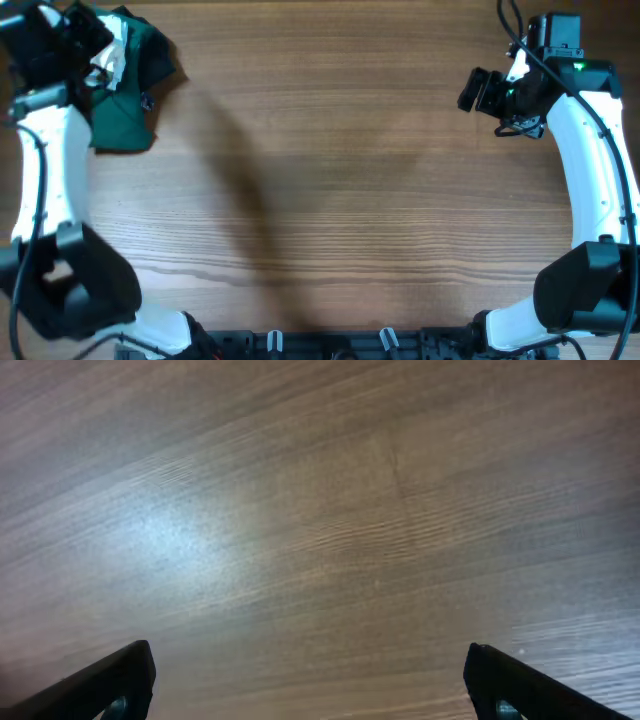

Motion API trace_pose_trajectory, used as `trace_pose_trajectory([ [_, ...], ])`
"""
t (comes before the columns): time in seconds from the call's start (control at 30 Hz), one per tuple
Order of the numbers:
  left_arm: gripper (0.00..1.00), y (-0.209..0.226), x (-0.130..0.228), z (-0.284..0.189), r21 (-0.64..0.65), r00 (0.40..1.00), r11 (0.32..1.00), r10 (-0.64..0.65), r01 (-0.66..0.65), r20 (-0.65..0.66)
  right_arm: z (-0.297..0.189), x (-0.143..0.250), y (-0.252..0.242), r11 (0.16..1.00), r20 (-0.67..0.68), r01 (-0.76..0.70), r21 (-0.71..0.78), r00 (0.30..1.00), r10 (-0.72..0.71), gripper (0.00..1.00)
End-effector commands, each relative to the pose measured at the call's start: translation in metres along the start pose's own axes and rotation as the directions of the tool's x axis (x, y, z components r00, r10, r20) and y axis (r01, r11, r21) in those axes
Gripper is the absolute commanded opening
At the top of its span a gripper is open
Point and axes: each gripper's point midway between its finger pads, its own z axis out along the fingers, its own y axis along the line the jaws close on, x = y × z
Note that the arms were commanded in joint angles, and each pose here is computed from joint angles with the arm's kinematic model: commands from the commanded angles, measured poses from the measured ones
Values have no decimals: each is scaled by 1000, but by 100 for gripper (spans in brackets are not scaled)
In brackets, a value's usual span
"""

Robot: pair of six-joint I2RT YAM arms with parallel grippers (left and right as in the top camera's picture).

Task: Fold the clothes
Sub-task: 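Release the bundle and press it onto the stack with the left gripper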

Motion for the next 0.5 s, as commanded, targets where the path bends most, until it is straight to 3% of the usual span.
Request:
trace_pose_trajectory([
  [0.0, 4, 58, 11, 50, -205, 989, 970, 143, -130, 47, 0, 0, -1, 1000, -2, -3, 10, 1000, 3, 100],
  [0.1, 4, 87, 6, 66, -290, 981, 949, 163, -126, 109, 0, 0, -1, 1000, -2, -3, 10, 1000, 3, 100],
  [0.23, 4, 93, 5, 73, -297, 964, 933, 243, -202, 108, 0, -2, 0, 1000, 6, -3, 8, 1000, 3, 100],
  [0.47, 4, 119, 43, 100, -315, 973, 925, 231, -210, 29, 0, -5, 0, 1000, 16, -3, 5, 1000, 3, 100],
])
